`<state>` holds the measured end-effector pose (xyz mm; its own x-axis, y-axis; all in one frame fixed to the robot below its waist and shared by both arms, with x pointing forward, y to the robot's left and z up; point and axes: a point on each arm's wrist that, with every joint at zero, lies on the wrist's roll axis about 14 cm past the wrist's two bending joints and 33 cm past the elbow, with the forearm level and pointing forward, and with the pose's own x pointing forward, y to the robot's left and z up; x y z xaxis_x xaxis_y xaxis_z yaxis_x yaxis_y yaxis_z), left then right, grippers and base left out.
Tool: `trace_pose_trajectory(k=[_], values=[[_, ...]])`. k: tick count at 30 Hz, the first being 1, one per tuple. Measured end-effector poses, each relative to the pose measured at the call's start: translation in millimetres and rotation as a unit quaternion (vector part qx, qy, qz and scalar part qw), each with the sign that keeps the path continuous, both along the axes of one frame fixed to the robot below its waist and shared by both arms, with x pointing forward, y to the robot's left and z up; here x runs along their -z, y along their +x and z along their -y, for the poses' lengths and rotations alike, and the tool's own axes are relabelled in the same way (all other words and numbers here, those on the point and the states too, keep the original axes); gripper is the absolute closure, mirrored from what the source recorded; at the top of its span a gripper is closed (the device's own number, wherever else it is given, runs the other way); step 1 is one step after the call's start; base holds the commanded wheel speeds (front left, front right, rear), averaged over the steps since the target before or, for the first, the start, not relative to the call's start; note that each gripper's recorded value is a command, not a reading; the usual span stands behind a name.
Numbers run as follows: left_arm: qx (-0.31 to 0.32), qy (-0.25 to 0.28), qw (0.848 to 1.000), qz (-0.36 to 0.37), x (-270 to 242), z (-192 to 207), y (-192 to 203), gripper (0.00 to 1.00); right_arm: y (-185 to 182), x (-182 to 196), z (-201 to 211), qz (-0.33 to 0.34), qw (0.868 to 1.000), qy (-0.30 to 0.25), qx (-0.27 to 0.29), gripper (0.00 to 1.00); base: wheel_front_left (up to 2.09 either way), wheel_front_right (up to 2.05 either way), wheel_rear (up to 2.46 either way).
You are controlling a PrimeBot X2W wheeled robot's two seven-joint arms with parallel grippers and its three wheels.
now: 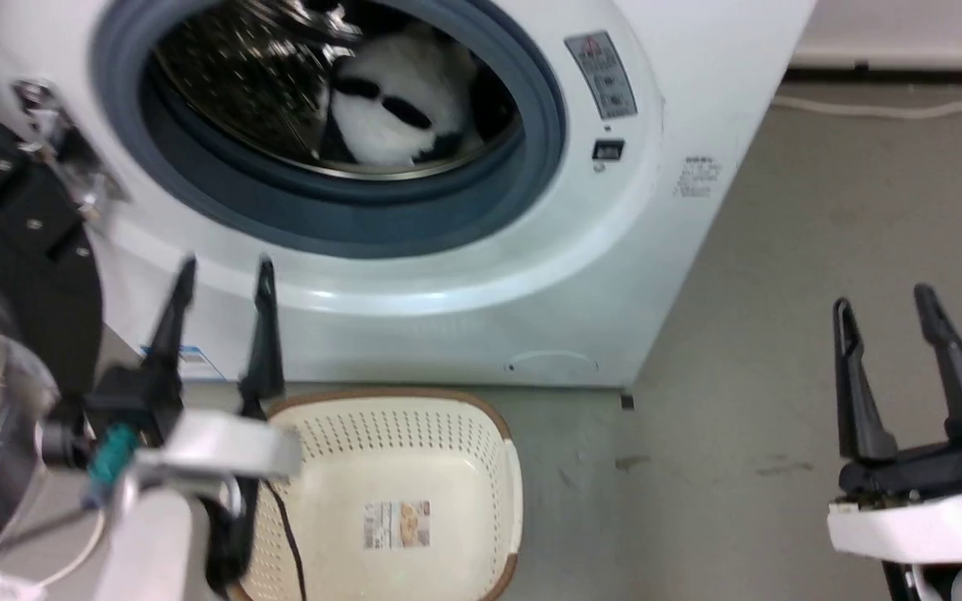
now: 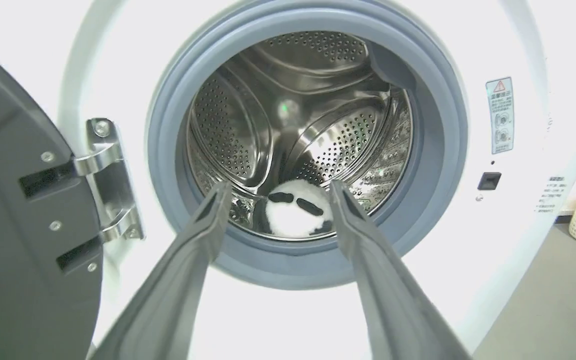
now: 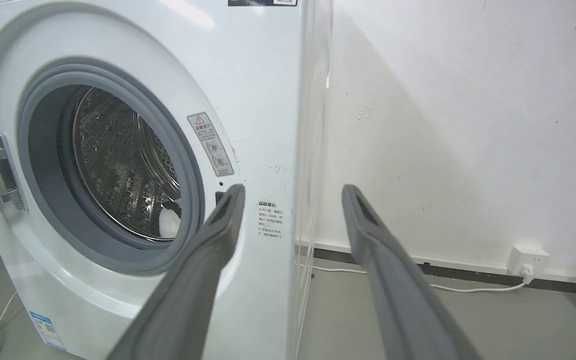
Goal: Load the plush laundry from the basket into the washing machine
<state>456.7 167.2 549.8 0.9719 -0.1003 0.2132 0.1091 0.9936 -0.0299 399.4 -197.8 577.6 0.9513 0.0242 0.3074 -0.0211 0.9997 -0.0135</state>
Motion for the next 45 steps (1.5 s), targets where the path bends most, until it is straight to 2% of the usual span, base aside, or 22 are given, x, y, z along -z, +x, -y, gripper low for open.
trace_pose_trajectory(k=[6,13,40,41,45], values=[[-0.019,-0.014,0.999,-0.030,17.4,-4.1,-45.0,0.00,-17.5,-3.9,-7.3,0.003,1.000,0.003,-0.011,0.00,0.00,0.00,0.00],[-0.035,-0.013,0.998,-0.046,27.8,-8.1,-75.9,0.00,-31.7,-0.7,-17.8,-0.004,1.000,0.002,-0.026,0.00,0.00,0.00,0.00],[-0.046,0.001,0.997,-0.055,34.4,-6.6,-87.3,0.00,-34.9,10.0,-25.5,-0.020,0.999,0.007,-0.039,0.00,0.00,0.00,0.00],[-0.043,0.001,0.998,-0.056,34.8,-5.8,-87.2,1.00,-34.8,10.3,-25.7,-0.021,0.999,0.007,-0.039,1.00,0.00,0.00,0.00],[-0.041,0.001,0.998,-0.056,34.9,-4.6,-87.2,1.00,-34.8,10.2,-25.4,-0.021,0.999,0.007,-0.039,1.00,0.00,0.00,0.00]])
